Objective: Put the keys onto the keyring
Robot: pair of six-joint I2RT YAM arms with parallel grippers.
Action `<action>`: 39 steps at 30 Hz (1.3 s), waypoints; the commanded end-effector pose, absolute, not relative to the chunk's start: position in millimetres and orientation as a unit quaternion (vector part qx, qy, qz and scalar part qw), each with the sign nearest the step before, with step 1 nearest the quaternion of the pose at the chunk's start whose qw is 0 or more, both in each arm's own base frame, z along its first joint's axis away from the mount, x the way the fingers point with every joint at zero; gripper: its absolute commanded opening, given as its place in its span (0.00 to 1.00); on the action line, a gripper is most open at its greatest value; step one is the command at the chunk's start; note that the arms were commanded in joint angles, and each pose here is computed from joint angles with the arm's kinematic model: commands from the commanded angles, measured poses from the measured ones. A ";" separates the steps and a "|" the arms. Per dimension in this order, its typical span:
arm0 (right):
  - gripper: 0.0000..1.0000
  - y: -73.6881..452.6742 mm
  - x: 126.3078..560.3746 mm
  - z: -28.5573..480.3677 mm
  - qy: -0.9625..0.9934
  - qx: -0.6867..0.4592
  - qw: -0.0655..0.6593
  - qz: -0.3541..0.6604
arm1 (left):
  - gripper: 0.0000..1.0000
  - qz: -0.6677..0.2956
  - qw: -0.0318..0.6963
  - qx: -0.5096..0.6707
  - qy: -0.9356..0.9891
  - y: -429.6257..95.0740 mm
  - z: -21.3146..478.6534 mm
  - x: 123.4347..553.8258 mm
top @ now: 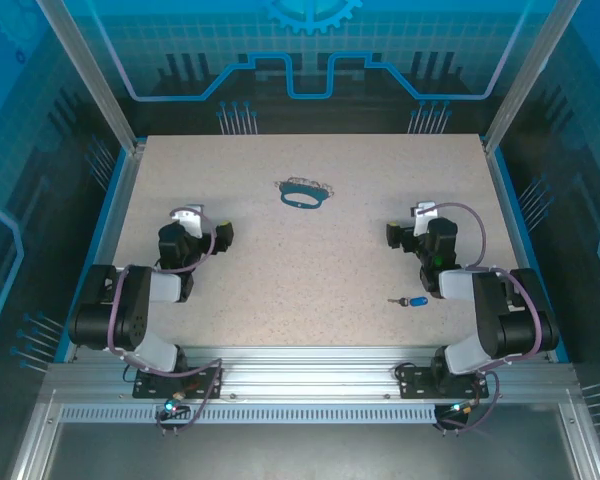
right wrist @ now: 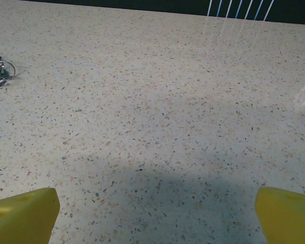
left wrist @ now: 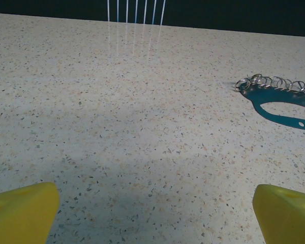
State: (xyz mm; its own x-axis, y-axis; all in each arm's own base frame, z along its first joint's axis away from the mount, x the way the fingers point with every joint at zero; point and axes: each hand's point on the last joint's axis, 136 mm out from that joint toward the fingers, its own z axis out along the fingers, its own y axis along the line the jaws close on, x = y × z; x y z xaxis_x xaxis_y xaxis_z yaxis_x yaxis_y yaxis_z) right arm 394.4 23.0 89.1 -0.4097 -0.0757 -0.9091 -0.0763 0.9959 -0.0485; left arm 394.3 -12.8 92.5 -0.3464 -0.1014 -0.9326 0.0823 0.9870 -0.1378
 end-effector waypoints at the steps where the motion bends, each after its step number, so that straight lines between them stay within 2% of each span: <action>1: 1.00 24.1 397.2 94.3 0.831 -0.049 0.554 -0.008 | 0.99 -0.085 0.576 -0.003 0.813 -13.2 96.2 396.7; 29: 1.00 24.1 397.0 94.5 0.831 -0.050 0.554 -0.002 | 0.99 -0.087 0.596 0.005 0.798 -16.3 104.4 388.9; 39: 1.00 30.5 392.2 140.2 0.852 -0.036 0.523 0.015 | 0.99 -0.082 0.583 -0.009 0.808 -12.7 143.9 386.1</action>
